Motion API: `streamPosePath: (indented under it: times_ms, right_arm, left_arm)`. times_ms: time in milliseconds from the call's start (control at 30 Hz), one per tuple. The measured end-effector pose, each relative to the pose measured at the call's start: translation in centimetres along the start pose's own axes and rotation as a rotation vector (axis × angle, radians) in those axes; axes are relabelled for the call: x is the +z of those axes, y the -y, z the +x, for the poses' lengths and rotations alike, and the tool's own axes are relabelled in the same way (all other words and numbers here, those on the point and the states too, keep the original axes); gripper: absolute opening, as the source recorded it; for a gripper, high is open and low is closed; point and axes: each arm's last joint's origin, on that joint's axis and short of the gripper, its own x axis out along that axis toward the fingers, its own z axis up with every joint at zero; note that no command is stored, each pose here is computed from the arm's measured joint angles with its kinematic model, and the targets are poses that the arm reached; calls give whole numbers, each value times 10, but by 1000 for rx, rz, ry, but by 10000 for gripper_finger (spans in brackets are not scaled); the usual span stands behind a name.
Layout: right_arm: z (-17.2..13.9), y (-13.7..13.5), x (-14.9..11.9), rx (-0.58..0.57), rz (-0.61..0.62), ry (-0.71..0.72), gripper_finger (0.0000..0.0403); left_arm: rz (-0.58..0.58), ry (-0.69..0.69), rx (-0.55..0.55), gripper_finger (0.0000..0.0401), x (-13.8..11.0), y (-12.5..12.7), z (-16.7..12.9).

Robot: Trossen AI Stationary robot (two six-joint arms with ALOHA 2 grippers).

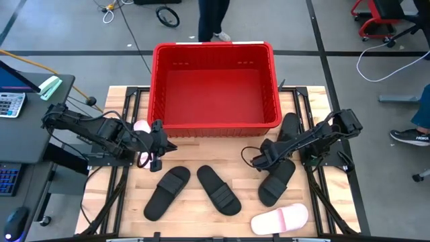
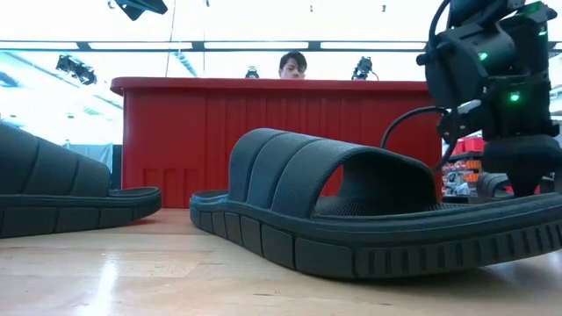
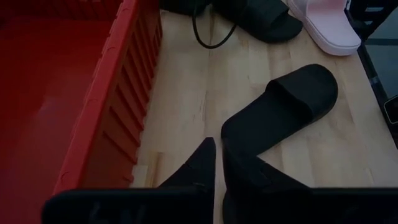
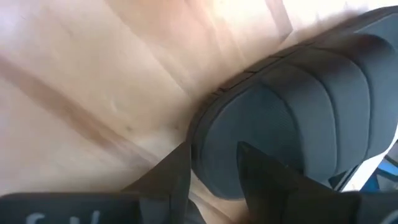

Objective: Pick and place slides into bin
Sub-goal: Put the black slide into the bin

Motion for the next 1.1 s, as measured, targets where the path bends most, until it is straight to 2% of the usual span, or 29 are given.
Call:
streamPosePath:
  times_ms: [333,1100]
  right_arm:
    - [23,3,-7,2,38,-21,133]
    - [24,2,-7,11,51,-19,123]
  left_arm:
    - [0,0,0,33,0,0,0]
    - [0,0,0,36,0,0,0]
